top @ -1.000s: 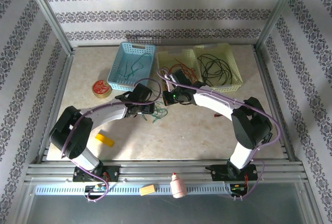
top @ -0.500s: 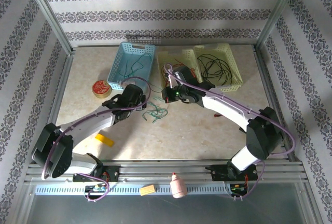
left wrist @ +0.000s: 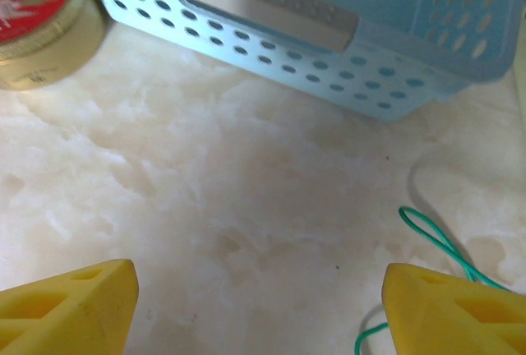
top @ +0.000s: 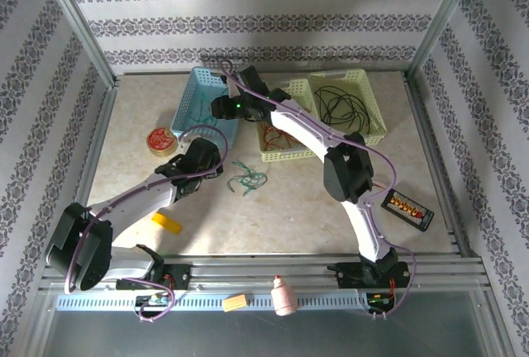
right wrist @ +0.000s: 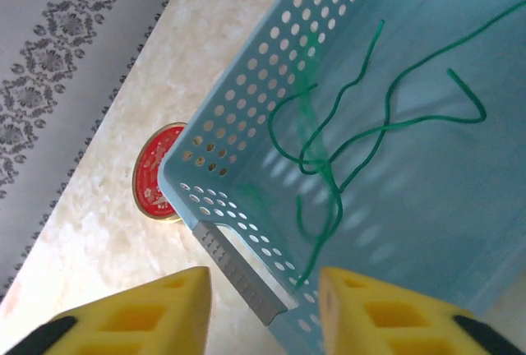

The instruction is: Untangle the cables

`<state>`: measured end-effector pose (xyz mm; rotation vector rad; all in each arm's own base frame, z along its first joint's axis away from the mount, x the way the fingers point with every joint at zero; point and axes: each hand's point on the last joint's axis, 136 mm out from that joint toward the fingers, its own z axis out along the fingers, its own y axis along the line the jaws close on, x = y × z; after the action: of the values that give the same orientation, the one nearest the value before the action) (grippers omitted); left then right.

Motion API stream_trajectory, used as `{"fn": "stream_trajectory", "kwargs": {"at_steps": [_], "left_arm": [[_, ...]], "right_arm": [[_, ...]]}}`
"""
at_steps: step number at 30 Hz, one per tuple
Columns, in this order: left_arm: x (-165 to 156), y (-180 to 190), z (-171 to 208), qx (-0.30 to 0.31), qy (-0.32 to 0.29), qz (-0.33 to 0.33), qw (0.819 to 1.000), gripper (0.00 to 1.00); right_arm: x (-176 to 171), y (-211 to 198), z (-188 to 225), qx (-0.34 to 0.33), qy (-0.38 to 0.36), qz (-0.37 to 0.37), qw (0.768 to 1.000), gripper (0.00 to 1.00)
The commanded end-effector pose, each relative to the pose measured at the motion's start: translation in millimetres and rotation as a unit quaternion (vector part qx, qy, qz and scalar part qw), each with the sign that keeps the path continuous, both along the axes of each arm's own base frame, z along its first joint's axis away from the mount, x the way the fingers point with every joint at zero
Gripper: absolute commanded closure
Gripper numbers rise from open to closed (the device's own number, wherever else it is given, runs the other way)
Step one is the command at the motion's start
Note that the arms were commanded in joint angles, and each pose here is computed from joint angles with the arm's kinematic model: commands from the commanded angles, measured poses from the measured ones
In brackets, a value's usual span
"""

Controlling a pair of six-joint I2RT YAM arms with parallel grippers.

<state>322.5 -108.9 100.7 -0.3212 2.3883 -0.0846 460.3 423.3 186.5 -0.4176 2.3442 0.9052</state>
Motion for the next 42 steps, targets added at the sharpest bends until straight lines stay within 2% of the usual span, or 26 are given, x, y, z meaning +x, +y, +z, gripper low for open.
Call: {"fn": "stream_trajectory", "kwargs": {"at_steps": [1,4,8,12,16,23,31,40,42], "left_arm": [[0.4,-11.8,-1.2,-0.015,0.007,-0.043,0.999,0.21],[4.1,-26.1,-2.0,-0.019,0.008,-0.088,0.996,0.21],[3.2,-48.6,-7.5,-0.032,0.022,-0.151,0.988,0.22],[-1.4,-59.4,-17.1,-0.04,0.042,-0.177,0.983,0.23],[-9.9,-71.8,-21.8,-0.054,0.049,-0.208,0.975,0.24],[-46.3,-100.7,-35.7,-0.056,0.089,-0.306,0.946,0.24],[-83.7,-111.4,-46.1,-0.054,0.12,-0.368,0.92,0.24],[-81.4,-115.4,-60.5,-0.02,0.127,-0.368,0.921,0.27],[-79.0,-117.7,-61.6,-0.019,0.126,-0.37,0.92,0.29]], "right_arm": [[-6.6,-10.0,44.4,0.009,-0.029,-0.002,1.0,0.54],[-33.7,-35.6,46.8,-0.009,-0.037,-0.001,0.999,0.54],[-84.4,-72.6,27.8,-0.034,-0.01,0.008,0.999,0.54],[-136.1,-104.1,-13.5,-0.06,0.054,0.022,0.996,0.55],[-163.0,-119.7,-53.4,-0.083,0.097,0.026,0.992,0.55],[-159.2,-119.8,-96.0,-0.139,0.127,0.039,0.981,0.55],[-149.1,-103.0,-119.9,-0.17,0.138,0.06,0.974,0.56],[-138.3,-93.1,-150.1,-0.226,0.137,0.062,0.962,0.59],[-137.0,-93.2,-155.4,-0.233,0.135,0.059,0.961,0.63]]}}
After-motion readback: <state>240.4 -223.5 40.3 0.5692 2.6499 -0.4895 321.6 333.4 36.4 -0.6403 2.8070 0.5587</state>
